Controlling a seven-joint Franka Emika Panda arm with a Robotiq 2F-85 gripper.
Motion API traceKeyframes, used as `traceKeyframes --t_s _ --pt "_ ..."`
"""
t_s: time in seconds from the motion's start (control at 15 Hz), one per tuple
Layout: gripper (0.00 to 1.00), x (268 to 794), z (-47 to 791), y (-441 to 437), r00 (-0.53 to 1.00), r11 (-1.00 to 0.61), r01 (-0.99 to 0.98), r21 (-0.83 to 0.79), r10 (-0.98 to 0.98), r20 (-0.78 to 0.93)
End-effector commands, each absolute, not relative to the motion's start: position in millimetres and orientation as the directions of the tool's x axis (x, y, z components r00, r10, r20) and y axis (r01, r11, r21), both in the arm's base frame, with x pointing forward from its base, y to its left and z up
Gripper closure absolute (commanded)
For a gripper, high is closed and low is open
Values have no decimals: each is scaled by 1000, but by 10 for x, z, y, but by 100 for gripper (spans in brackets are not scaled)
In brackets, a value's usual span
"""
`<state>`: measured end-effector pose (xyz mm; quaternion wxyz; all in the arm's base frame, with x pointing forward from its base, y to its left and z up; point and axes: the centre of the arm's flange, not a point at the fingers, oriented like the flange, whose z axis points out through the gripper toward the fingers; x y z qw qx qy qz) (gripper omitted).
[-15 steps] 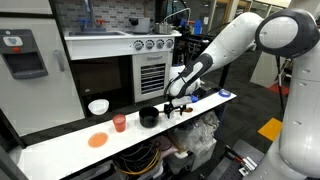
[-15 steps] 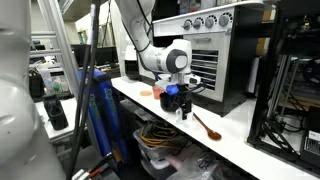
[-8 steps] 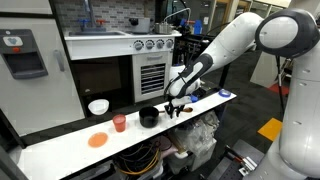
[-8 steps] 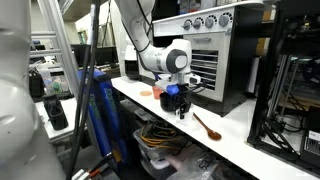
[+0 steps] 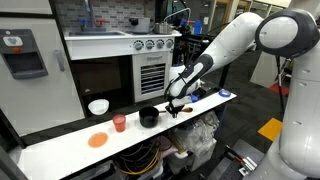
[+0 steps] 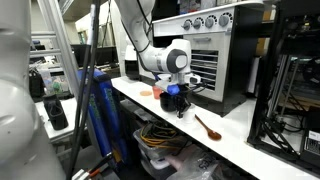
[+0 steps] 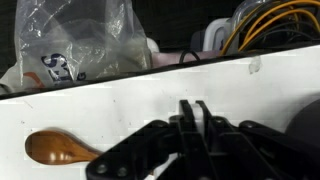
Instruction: Take the white mug and pour its contents into the black bowl, then use the wooden spoon to stir the contents in the black bowl
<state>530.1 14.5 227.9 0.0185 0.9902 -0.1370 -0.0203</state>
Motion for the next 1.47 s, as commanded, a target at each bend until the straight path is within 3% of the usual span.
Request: traceKeyframes --t_s 0.0,1.4 --pt "98 5308 2291 103 963 -963 -264 58 -267 -42" --pt "98 4952 3582 369 995 -993 -83 79 -87 -45"
